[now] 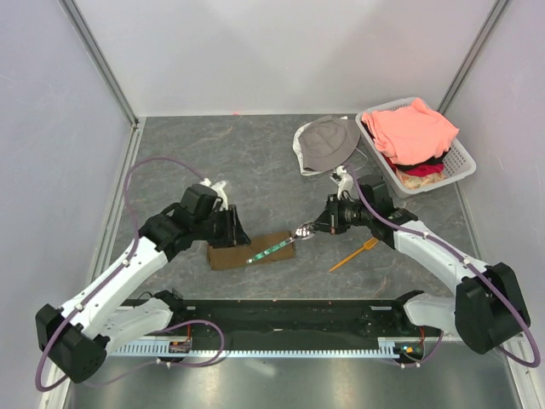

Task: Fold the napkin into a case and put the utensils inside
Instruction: Pass from the left arm to the right, then insert the spoon into the folded napkin, then pick up the fork from the center of the board, then pass from the right arm to the left

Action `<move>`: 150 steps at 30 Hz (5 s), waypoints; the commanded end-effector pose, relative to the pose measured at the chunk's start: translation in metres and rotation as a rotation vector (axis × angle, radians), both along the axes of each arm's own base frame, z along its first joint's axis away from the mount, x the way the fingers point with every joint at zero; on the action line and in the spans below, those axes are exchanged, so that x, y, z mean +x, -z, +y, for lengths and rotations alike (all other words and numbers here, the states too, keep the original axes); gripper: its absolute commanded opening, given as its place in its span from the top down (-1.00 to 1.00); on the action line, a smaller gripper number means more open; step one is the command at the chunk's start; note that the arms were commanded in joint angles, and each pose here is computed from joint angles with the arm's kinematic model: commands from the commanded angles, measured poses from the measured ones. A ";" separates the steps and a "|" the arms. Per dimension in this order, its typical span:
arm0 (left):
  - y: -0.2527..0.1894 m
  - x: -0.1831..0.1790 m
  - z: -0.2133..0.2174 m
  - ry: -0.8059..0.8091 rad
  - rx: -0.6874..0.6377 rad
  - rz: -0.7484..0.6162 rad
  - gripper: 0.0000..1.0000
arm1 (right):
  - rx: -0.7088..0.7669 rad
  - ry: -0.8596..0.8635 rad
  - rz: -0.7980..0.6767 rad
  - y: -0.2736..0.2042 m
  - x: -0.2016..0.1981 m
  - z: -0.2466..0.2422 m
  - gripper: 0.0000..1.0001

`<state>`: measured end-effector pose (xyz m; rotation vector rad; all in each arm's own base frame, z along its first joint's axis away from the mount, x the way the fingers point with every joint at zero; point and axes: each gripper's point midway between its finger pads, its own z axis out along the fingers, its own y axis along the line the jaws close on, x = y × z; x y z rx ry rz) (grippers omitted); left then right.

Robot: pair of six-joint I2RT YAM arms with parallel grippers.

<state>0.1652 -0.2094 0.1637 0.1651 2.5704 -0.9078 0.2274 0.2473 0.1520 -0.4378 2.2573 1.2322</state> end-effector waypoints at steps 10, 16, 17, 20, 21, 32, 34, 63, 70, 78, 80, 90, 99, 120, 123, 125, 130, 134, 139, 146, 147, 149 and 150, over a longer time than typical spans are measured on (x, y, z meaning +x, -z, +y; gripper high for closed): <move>0.070 0.048 0.092 -0.611 0.345 0.023 0.96 | -0.087 0.286 0.089 0.046 0.044 -0.031 1.00; 0.093 0.052 0.105 -0.734 0.377 0.054 0.96 | -0.114 0.293 0.091 0.052 0.052 -0.029 1.00; 0.097 0.052 0.107 -0.743 0.391 0.067 0.96 | -0.118 0.292 0.089 0.052 0.052 -0.028 1.00; 0.106 0.053 0.113 -0.779 0.418 0.076 0.96 | -0.132 0.289 0.089 0.055 0.052 -0.023 1.00; 0.110 0.052 0.115 -0.785 0.429 0.083 0.96 | -0.131 0.282 0.088 0.054 0.051 -0.019 1.00; 0.148 0.039 0.117 -0.795 0.461 0.172 0.96 | -0.080 0.345 0.153 0.055 0.053 -0.002 1.00; 0.154 0.036 0.113 -0.781 0.448 0.194 0.96 | -0.055 0.357 0.174 0.056 0.050 0.005 1.00; 0.163 0.022 0.104 -0.772 0.352 0.220 0.96 | -0.015 0.424 0.288 0.079 0.038 0.079 1.00; 0.160 0.024 0.103 -0.763 0.341 0.207 0.96 | -0.050 0.377 0.248 0.079 0.042 0.089 0.91; 0.123 0.035 0.082 -0.657 0.208 0.119 0.84 | -0.205 0.399 0.134 0.056 0.049 0.063 -0.15; 0.105 0.039 0.077 -0.639 0.147 0.066 0.69 | -0.277 0.446 0.103 0.047 0.053 0.046 -0.40; 0.032 0.046 0.055 -0.478 -0.003 -0.102 0.12 | -0.656 0.782 0.113 0.056 0.030 -0.088 -0.96; -0.011 0.030 -0.012 -0.195 -0.216 -0.161 0.11 | -0.679 1.088 0.231 0.080 0.001 -0.147 -0.62; -0.024 -0.024 -0.101 0.133 -0.215 -0.214 0.06 | -0.604 1.180 0.465 0.145 -0.015 -0.148 0.08; -0.022 -0.026 -0.102 0.123 -0.208 -0.205 0.06 | -0.569 1.147 0.447 0.143 -0.012 -0.141 0.65; -0.018 -0.024 -0.099 0.092 -0.199 -0.193 0.05 | -0.539 1.101 0.422 0.139 -0.010 -0.133 1.00; -0.013 -0.022 -0.094 0.058 -0.178 -0.176 0.03 | -0.437 0.947 0.291 0.102 0.005 -0.089 1.00; -0.010 -0.019 -0.093 0.016 -0.173 -0.161 -0.01 | -0.274 0.744 0.271 0.062 0.005 -0.025 1.00; -0.008 -0.016 -0.093 -0.028 -0.178 -0.137 -0.05 | -0.097 0.581 0.267 0.022 -0.005 0.042 1.00; 0.010 -0.021 -0.081 -0.060 -0.119 -0.078 -0.06 | 0.055 0.454 0.281 -0.022 -0.030 0.107 1.00; 0.014 -0.016 -0.075 -0.099 -0.098 -0.085 -0.06 | 0.059 0.448 0.286 -0.024 -0.032 0.110 1.00; 0.020 -0.018 -0.066 -0.122 -0.062 -0.069 -0.06 | 0.072 0.427 0.298 -0.028 -0.036 0.119 1.00; 0.023 -0.017 -0.061 -0.149 -0.048 -0.063 -0.06 | 0.078 0.421 0.301 -0.030 -0.037 0.122 1.00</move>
